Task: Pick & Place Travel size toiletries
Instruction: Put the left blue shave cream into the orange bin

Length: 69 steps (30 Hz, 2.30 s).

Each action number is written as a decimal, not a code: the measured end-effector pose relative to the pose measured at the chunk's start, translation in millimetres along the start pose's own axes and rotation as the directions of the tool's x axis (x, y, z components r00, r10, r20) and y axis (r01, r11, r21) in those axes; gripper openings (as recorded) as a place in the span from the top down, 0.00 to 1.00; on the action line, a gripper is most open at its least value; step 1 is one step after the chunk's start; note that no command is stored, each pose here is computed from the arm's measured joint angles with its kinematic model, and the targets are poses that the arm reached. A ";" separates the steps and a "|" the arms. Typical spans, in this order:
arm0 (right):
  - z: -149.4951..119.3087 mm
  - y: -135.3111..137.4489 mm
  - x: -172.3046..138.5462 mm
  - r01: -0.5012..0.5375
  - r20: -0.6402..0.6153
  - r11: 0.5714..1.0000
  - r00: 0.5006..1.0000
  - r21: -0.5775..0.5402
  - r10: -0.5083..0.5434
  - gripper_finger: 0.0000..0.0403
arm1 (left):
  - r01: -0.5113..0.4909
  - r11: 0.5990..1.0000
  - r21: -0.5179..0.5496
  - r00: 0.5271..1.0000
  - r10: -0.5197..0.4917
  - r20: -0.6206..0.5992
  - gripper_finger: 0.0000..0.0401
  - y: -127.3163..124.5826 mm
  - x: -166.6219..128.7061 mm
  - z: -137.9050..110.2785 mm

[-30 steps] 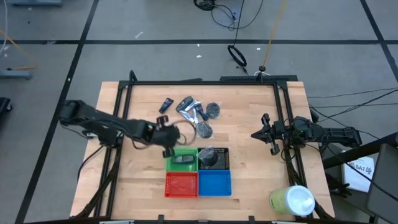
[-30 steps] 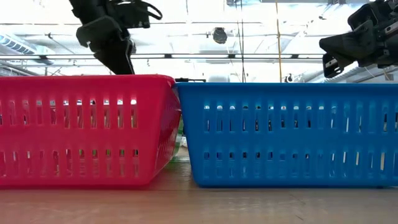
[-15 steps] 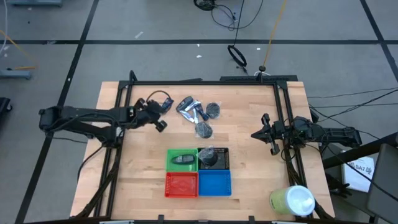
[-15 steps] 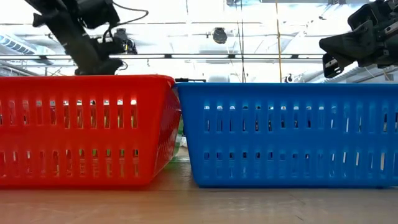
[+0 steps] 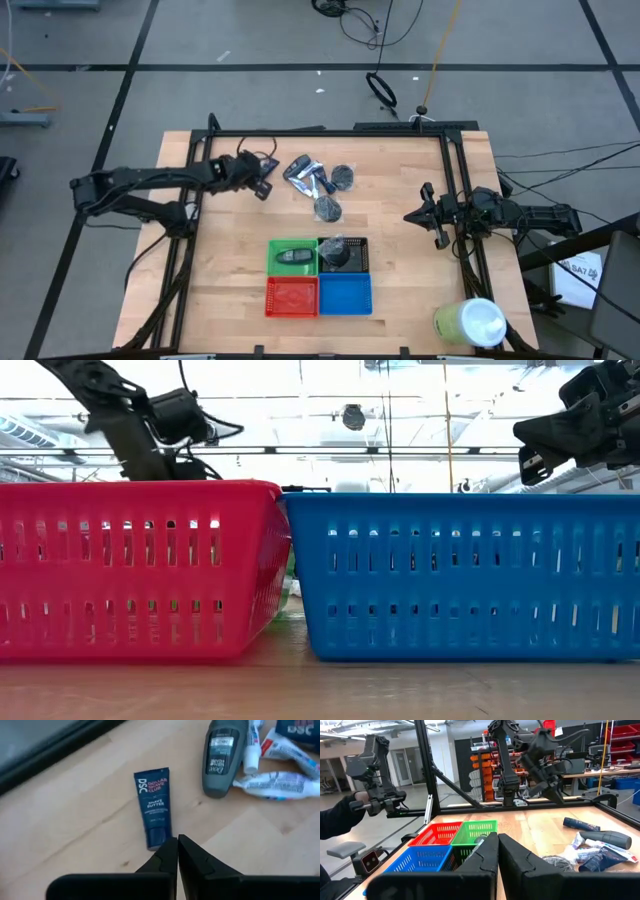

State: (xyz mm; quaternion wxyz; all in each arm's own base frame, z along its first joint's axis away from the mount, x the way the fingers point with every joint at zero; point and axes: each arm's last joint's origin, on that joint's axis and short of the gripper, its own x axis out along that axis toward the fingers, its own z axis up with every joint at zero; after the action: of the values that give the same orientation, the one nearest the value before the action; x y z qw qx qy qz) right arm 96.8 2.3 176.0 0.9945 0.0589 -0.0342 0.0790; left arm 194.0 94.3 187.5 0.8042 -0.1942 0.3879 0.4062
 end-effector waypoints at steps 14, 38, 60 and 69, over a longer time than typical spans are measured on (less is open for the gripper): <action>0.0 0.0 0.0 0.000 0.000 1.000 1.000 0.000 0.000 1.00 | 0.019 1.000 -0.011 0.995 -0.020 -0.102 0.48 10.6 25.5 30.3; 0.0 0.0 0.0 0.000 0.000 1.000 1.000 0.000 0.000 1.00 | -0.041 0.998 -0.044 0.950 0.025 -0.312 0.30 29.4 84.4 28.1; 0.0 0.0 0.0 0.000 0.000 1.000 1.000 0.000 0.000 1.00 | 0.012 0.999 -0.031 0.927 -0.023 -0.375 0.67 26.6 87.6 21.9; 0.0 0.0 0.0 0.000 0.000 1.000 1.000 0.000 0.000 1.00 | 0.017 1.000 -0.013 0.927 -0.021 -0.374 0.71 26.6 87.5 21.9</action>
State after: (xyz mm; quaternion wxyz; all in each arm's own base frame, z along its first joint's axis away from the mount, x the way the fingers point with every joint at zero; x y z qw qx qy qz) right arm 96.8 2.3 176.0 0.9945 0.0588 -0.0342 0.0791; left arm 215.0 167.9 132.8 0.7186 -0.2754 0.5304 0.3556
